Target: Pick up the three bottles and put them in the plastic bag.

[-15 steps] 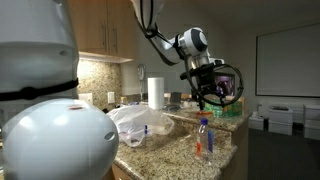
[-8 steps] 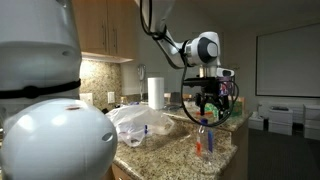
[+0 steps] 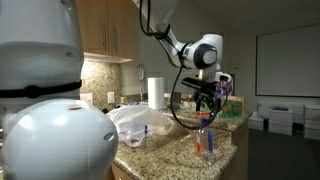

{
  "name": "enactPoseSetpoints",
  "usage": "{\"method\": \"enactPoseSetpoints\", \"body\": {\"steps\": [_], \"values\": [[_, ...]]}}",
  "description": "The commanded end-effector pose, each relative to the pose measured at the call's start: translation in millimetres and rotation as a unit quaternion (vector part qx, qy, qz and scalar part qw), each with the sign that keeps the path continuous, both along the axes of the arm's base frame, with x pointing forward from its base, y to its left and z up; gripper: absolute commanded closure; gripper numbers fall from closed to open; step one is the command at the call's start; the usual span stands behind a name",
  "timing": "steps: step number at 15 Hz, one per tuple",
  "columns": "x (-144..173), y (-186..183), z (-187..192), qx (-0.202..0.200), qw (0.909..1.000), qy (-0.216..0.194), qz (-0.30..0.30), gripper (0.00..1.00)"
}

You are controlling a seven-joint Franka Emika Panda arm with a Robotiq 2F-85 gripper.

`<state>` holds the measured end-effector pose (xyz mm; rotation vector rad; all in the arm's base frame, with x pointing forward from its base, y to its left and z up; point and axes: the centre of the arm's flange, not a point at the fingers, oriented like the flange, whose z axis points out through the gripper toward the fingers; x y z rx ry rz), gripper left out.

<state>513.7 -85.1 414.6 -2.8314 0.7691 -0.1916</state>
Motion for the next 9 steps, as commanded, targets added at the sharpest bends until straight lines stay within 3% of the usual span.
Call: {"method": "enactPoseSetpoints", "body": {"steps": [1, 6, 7, 8, 9], "values": [[8, 6, -16, 0.019, 0.9998, 0.005, 0.000, 0.00], [21, -2, -14, -0.006, 0.9996, 0.025, 0.007, 0.00], [23, -2, -14, -0.006, 0.9995, 0.028, 0.011, 0.10], [25, -1, -14, -0.002, 0.9993, 0.034, 0.014, 0.26], [27, 0, -14, 0.004, 0.9990, 0.041, 0.018, 0.32]]}}
